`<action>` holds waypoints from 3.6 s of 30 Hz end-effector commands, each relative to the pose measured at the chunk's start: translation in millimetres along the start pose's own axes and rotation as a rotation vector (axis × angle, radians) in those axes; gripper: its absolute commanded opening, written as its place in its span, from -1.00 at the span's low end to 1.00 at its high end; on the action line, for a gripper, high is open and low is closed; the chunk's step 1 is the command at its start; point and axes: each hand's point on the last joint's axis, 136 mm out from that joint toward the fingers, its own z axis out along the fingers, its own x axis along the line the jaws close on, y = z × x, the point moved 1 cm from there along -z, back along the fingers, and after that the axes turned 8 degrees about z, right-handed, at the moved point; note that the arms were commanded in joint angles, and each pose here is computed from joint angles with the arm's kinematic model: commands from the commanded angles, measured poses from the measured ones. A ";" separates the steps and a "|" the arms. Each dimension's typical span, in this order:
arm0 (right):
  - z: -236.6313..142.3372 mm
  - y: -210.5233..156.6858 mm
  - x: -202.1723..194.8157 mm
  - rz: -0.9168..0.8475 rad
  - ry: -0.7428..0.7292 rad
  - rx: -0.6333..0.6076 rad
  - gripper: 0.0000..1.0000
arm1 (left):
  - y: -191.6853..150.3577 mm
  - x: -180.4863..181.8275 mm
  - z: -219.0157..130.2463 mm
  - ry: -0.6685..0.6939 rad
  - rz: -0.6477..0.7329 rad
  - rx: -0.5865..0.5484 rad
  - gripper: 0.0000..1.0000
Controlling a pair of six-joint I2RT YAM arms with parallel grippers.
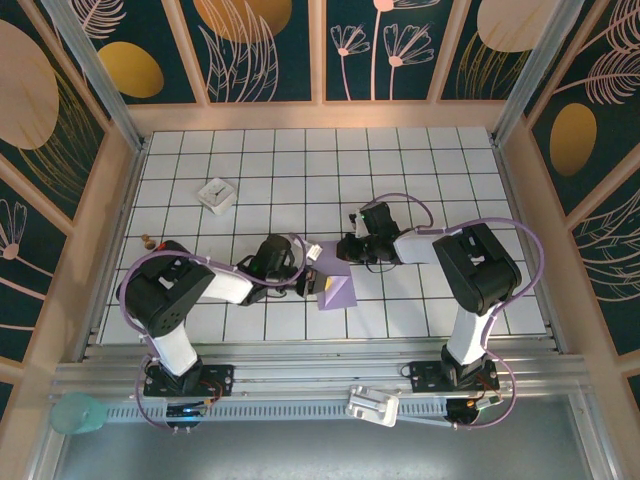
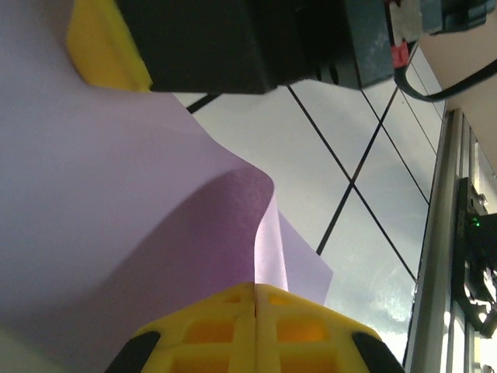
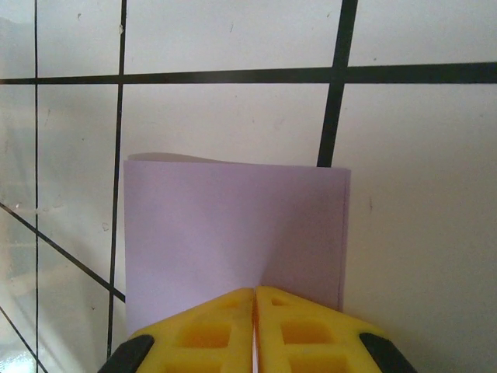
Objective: Fold a paper plane with a square sheet of paper (pick it up from the middle)
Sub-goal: Fold the triangle a second time at the center of the table.
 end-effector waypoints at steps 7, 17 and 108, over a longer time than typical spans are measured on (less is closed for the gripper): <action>6.9 -20.3 -34.6 0.023 -0.105 0.054 -0.83 | -1.1 13.9 -0.6 0.035 0.015 0.028 -1.00; 8.3 -20.3 -35.7 0.025 -0.109 0.058 -0.84 | -5.5 21.8 -1.8 0.073 0.004 0.040 -1.00; 0.2 2.0 -15.1 0.010 -0.075 0.014 -0.67 | -51.9 59.8 -9.1 0.256 -0.123 0.172 -1.00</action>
